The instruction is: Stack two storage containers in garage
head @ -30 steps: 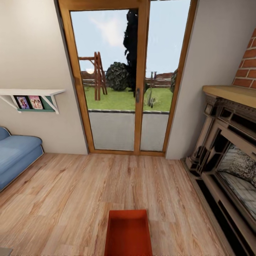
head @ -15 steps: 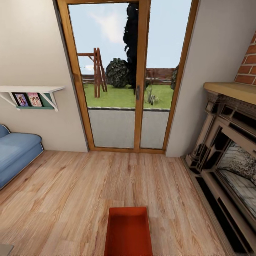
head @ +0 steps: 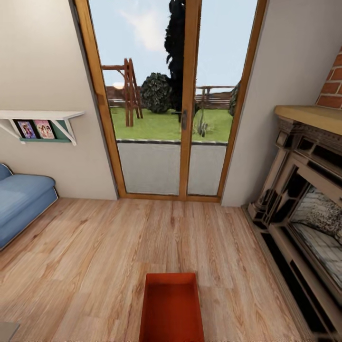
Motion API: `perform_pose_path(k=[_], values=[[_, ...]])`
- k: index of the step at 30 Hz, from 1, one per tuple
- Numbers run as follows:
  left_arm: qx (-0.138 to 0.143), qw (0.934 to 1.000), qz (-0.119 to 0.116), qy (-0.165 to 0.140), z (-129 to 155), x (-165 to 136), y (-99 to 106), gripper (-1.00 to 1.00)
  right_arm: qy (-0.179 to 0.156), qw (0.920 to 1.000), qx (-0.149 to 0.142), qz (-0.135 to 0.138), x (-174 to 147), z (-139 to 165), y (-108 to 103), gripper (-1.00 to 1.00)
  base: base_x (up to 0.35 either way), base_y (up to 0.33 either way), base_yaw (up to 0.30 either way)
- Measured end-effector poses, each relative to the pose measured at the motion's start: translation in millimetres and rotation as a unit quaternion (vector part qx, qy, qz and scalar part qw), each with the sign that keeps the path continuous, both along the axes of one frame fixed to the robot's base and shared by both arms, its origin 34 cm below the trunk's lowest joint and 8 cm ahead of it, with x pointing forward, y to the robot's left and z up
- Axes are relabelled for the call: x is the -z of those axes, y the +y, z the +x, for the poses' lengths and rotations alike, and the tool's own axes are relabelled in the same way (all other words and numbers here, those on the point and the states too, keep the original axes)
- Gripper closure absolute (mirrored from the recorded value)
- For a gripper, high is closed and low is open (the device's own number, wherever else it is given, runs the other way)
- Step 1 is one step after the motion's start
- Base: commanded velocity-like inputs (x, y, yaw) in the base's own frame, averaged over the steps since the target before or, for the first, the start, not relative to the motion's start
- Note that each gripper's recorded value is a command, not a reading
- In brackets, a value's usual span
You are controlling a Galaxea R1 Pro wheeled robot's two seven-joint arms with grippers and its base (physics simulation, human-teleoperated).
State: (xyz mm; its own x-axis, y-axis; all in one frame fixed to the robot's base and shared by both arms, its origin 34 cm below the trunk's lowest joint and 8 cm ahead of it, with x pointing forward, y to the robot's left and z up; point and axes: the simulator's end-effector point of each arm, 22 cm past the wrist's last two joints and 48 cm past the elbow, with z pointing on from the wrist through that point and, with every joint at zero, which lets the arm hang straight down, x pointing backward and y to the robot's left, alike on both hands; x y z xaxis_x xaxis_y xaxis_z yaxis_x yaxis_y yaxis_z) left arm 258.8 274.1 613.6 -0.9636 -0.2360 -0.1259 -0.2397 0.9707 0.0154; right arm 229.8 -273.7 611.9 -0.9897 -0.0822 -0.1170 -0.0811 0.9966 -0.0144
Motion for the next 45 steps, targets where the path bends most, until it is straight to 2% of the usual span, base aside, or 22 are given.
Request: perform_pose_path(k=[45], values=[[0.000, 0.9994, 0.000, 0.036, -28, 10, 0, -1.00, 0.036, 0.9994, 0.000, 0.000, 8, -28, 0, -1.00, 0.000, 0.000, 0.000]])
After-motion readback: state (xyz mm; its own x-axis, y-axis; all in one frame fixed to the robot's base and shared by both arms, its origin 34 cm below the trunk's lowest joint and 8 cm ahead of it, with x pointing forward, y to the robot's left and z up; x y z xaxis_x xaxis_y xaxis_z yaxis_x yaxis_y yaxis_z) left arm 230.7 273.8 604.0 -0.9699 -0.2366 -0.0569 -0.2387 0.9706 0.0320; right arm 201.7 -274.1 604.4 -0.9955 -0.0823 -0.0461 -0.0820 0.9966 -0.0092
